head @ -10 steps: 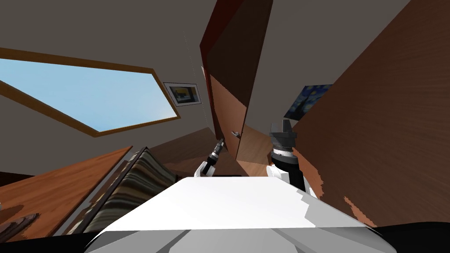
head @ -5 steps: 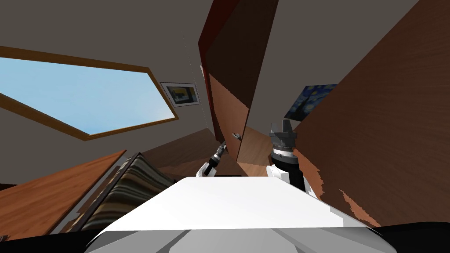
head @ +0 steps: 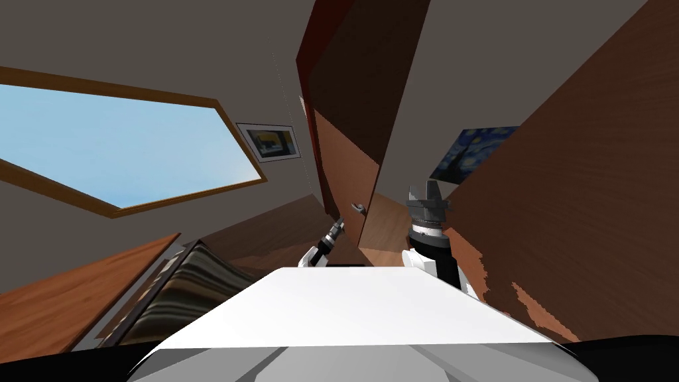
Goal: Push the door open
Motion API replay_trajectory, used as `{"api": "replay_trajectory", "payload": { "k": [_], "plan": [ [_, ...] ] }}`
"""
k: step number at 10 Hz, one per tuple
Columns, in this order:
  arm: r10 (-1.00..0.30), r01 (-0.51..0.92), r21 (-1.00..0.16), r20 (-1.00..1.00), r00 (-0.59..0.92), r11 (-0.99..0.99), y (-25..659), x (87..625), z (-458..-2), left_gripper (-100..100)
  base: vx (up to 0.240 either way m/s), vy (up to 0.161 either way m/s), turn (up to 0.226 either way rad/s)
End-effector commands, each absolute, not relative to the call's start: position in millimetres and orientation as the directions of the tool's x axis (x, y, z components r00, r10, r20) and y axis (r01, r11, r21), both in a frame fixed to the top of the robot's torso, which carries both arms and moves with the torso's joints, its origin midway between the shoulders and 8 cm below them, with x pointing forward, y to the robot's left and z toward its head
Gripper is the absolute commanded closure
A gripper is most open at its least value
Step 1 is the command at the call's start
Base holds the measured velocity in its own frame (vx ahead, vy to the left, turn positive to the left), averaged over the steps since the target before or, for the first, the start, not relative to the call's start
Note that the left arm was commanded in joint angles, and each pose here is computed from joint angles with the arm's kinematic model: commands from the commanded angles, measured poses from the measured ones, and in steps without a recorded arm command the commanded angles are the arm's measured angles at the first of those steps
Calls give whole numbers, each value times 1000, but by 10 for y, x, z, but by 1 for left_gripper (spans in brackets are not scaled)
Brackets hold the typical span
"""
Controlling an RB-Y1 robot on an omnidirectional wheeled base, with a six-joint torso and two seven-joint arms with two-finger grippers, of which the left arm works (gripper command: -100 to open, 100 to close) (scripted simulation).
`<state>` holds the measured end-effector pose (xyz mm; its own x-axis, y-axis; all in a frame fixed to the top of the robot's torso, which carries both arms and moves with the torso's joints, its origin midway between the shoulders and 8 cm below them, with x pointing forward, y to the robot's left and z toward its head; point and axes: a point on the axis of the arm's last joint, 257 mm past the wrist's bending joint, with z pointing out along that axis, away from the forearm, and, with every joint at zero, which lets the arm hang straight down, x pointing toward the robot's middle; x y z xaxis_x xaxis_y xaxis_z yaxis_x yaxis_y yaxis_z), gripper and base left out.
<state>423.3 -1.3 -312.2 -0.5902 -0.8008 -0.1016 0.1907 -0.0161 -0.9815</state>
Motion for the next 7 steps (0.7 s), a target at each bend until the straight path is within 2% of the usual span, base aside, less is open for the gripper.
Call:
{"api": "replay_trajectory", "payload": {
  "k": [1, 7],
  "plan": [
    [-787, 172, -985, -92, -610, -18, -82, 4189, -3205, -100, 96, 20, -31],
    [-733, 97, -995, -56, -678, -14, -324, 4012, -3534, -100, 99, 36, -29]
  ]
}}
